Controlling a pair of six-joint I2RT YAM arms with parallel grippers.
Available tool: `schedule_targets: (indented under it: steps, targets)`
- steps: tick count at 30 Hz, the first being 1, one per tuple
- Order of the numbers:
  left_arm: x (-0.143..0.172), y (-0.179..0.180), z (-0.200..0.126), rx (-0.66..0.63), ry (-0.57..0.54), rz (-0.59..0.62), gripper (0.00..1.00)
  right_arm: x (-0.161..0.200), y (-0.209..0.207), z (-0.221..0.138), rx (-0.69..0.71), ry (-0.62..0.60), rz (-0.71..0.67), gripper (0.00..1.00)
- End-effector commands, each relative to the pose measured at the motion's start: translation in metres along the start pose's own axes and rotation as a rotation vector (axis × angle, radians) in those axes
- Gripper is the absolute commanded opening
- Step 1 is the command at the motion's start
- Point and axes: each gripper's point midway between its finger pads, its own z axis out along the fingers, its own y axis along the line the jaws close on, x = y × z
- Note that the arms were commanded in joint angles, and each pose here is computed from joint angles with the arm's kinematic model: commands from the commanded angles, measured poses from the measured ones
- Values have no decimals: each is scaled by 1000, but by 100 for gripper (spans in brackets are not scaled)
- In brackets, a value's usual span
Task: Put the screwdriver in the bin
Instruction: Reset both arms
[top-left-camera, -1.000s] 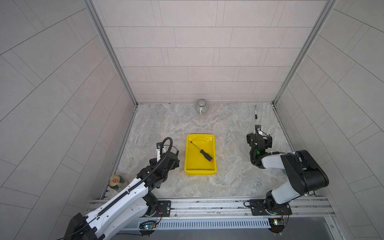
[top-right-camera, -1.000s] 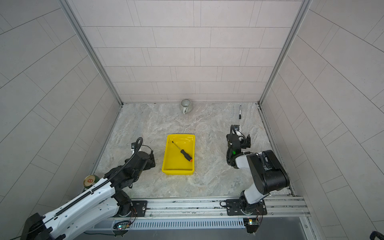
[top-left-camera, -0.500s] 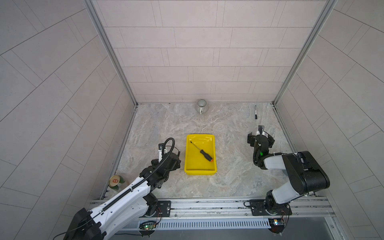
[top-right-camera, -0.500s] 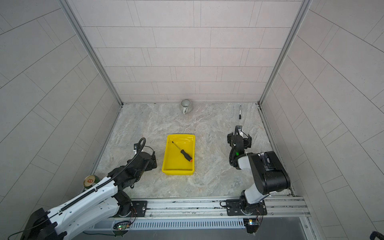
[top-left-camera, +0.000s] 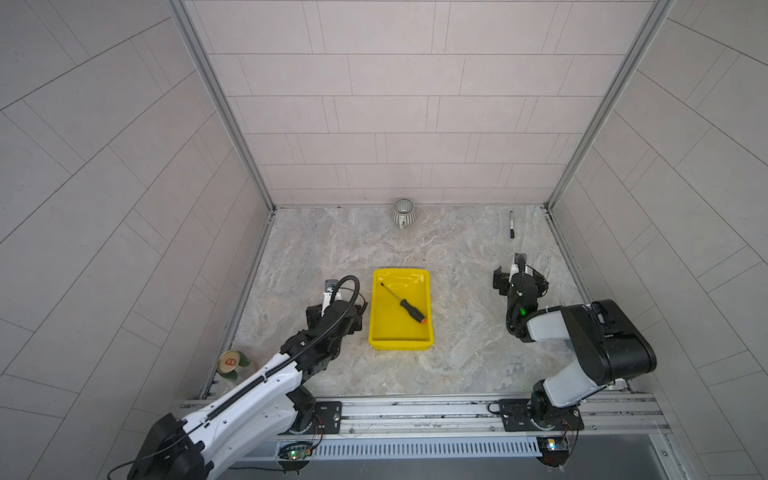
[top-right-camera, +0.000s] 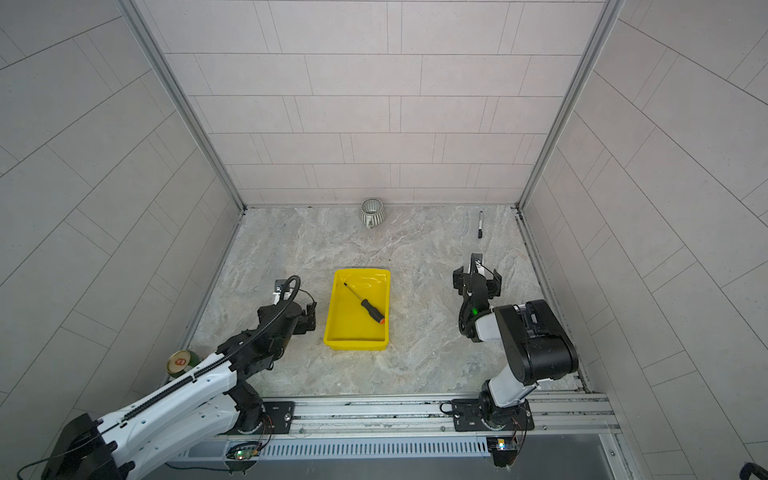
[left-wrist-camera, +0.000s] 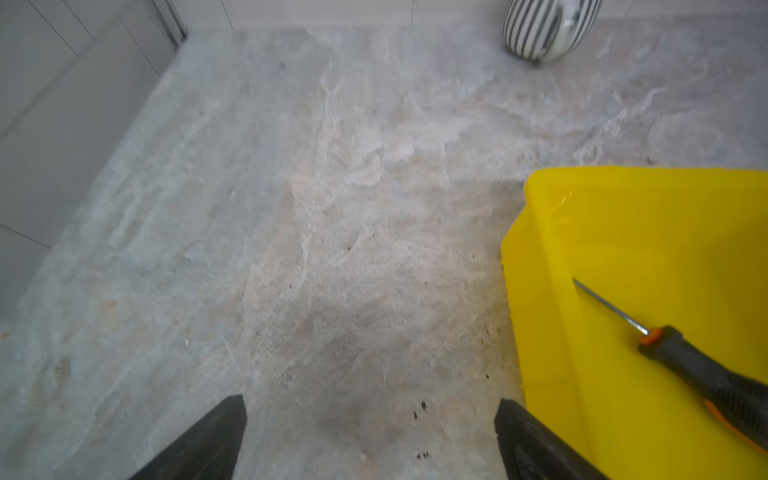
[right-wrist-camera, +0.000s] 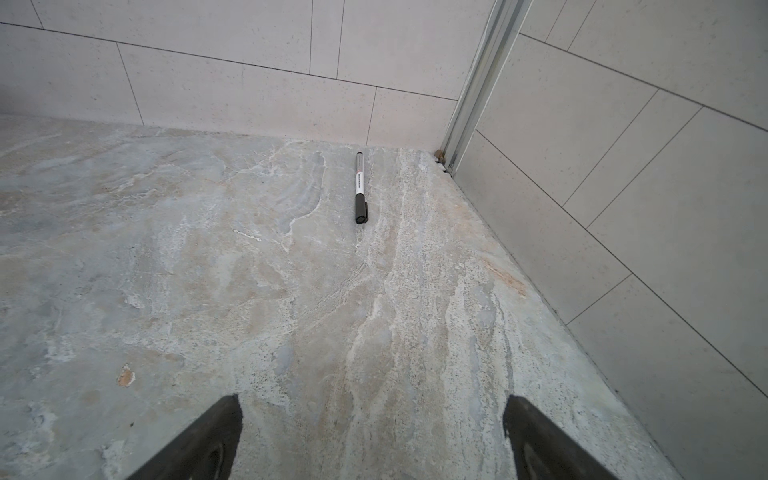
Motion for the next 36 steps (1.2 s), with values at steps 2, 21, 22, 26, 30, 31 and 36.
schedule_targets:
  steps: [2, 21, 22, 26, 30, 31, 36]
  targets:
    - [-74, 34, -15, -236, -314, 8, 100, 1, -1, 0, 3, -5, -8, 99]
    - [-36, 32, 56, -376, -376, 284, 100, 1, -1, 1, 0, -9, -6, 99]
    - [-37, 31, 59, -353, -381, 273, 100, 1, -1, 0, 0, -8, -7, 99]
    - [-30, 49, 77, -305, -360, 191, 100, 0, -1, 1, 0, -9, -6, 99]
    - [-20, 74, 90, -296, -336, 65, 100, 1, -1, 1, -1, -7, -7, 99]
    - [-17, 71, 96, -263, -324, 70, 100, 1, -1, 1, -1, -7, -6, 99]
    - [-23, 73, 112, -247, -312, 62, 100, 0, -1, 1, -2, -7, -5, 99]
